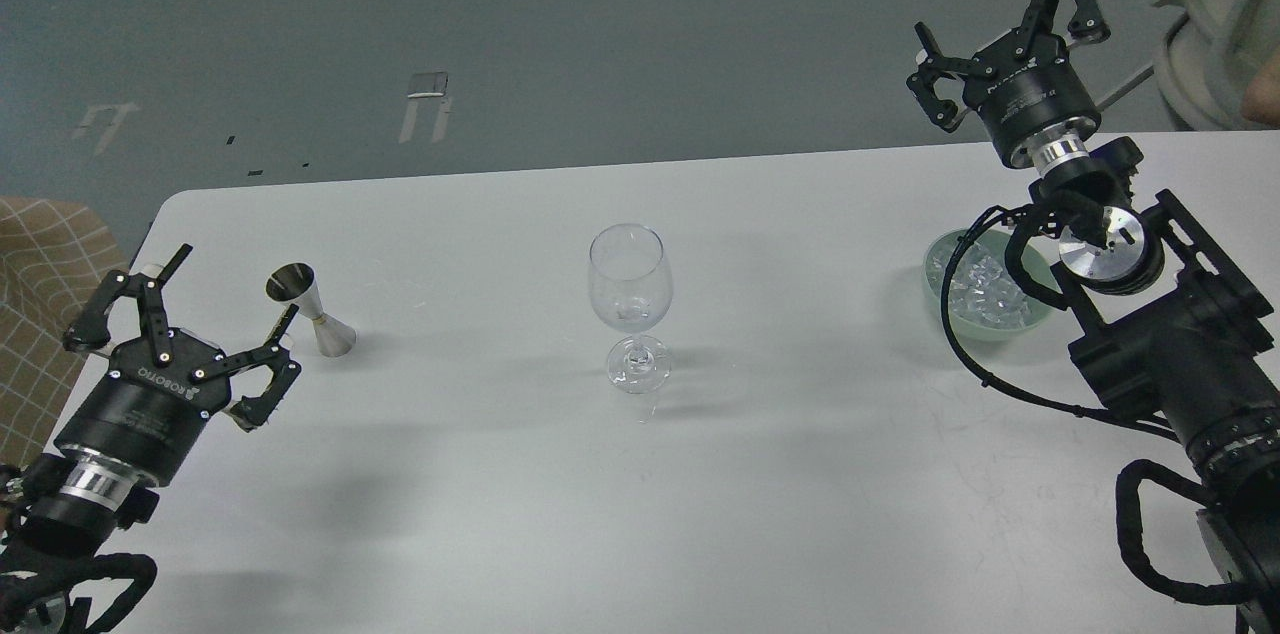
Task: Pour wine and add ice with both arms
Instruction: 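Lower the open left gripper beside the metal jigger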
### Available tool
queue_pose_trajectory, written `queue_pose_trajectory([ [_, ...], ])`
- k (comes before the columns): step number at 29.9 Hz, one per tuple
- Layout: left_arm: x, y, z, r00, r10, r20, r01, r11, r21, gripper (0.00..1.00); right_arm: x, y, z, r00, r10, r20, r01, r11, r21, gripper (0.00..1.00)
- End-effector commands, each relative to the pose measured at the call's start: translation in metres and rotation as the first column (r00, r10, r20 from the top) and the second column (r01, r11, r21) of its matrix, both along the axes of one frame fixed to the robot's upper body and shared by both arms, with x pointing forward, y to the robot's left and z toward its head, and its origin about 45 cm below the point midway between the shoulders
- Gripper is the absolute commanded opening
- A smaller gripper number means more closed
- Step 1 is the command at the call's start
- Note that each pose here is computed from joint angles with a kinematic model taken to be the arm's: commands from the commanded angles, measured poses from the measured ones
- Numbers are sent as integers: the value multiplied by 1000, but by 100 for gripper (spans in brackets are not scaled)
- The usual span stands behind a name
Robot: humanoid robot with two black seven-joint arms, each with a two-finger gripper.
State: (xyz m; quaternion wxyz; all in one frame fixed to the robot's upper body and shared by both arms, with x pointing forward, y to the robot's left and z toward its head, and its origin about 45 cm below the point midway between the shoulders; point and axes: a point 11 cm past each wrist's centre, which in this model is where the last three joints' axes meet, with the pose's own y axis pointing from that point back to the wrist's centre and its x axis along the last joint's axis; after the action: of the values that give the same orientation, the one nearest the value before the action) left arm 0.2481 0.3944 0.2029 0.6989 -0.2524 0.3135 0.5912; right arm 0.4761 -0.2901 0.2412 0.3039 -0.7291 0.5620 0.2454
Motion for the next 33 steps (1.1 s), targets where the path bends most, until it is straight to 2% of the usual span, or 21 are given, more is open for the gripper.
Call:
queue_pose_trajectory([
  [1, -3, 0, -9, 994, 107, 0, -106, 987, -122, 80, 0, 1, -1, 1000, -1, -4, 1, 1000, 2, 100],
  [8, -9, -13, -24, 986, 168, -19, -168, 958, -233, 80, -3, 3, -3, 1000, 3, -3, -3, 1000, 3, 100],
  [11, -14, -13, -30, 979, 203, -30, -204, 945, -255, 66, -6, 1, -6, 1000, 1, -8, -1, 1000, 1, 100],
  [15, -18, -2, -25, 961, 277, 11, -265, 929, -258, 66, -9, -3, -12, 1000, -8, -20, 8, 1000, -5, 100],
  [19, -19, -2, -27, 960, 279, 4, -268, 928, -259, 65, -9, -2, -13, 1000, -5, -23, 5, 1000, -3, 100],
  [22, -18, -3, -29, 959, 282, -9, -274, 926, -261, 56, -9, -1, -13, 1000, -4, -25, 4, 1000, -1, 100],
  [26, -15, 1, -36, 950, 308, -55, -311, 912, -268, 52, -11, -2, -16, 1000, -7, -31, 6, 1000, -3, 100],
  [31, -4, 7, -43, 928, 352, -123, -373, 885, -280, 51, -11, -3, -17, 999, -8, -32, 8, 1000, -7, 100],
  [33, 2, 8, -51, 902, 382, -199, -426, 861, -278, 51, -11, -4, -18, 999, -16, -42, 16, 1000, -10, 100],
])
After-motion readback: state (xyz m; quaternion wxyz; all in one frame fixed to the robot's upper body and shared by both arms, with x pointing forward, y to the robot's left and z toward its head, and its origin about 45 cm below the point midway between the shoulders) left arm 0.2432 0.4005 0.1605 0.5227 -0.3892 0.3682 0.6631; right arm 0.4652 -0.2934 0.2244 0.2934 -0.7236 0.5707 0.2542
